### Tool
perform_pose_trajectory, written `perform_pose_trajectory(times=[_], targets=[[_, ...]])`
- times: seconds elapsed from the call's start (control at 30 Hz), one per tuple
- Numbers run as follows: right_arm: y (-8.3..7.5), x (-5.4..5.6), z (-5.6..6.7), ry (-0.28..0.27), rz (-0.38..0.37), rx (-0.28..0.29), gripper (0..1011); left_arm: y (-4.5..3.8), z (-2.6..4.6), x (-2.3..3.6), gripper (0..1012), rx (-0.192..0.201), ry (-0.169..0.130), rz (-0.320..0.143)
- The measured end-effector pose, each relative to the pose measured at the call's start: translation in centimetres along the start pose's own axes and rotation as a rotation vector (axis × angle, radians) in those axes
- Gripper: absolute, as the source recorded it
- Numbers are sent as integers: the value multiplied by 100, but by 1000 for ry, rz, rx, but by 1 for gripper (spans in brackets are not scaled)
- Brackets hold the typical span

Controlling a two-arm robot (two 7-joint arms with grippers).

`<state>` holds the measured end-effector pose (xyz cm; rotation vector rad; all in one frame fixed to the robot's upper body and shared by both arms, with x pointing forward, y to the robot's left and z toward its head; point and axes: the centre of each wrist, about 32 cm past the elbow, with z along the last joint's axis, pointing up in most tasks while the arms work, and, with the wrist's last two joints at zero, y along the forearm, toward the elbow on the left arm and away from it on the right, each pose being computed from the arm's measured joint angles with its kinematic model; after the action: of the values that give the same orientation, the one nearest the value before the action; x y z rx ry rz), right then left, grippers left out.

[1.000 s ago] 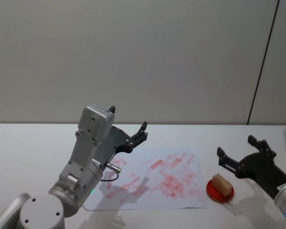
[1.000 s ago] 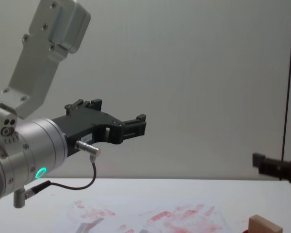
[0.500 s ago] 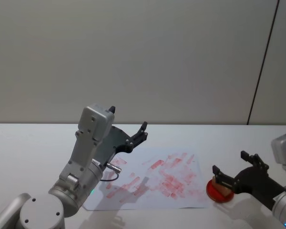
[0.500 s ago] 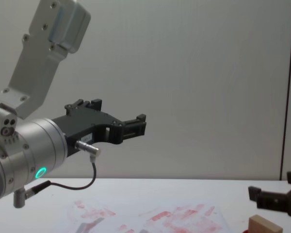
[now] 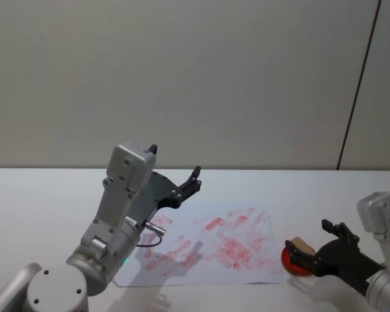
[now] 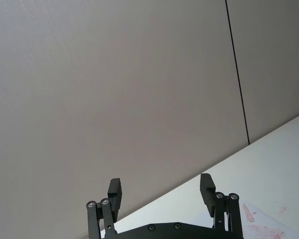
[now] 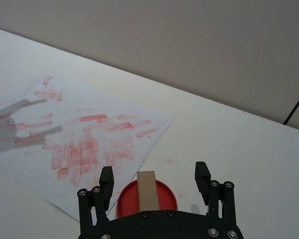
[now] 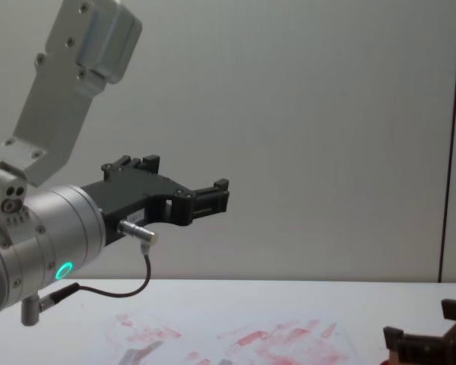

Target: Use the one hand to pick up the stamp and affix it onto the A4 paper.

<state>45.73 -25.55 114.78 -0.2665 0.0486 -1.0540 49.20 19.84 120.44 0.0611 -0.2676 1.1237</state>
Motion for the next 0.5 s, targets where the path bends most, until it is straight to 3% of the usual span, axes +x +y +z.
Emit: perform_pose_trajectory(times=[0.33, 0.5], targets=[[28, -7, -51, 3, 20, -40, 998, 0, 0, 0, 1002, 0, 0, 0], [45, -10, -72, 8, 28, -57, 879, 0, 0, 0, 1002, 0, 0, 0]])
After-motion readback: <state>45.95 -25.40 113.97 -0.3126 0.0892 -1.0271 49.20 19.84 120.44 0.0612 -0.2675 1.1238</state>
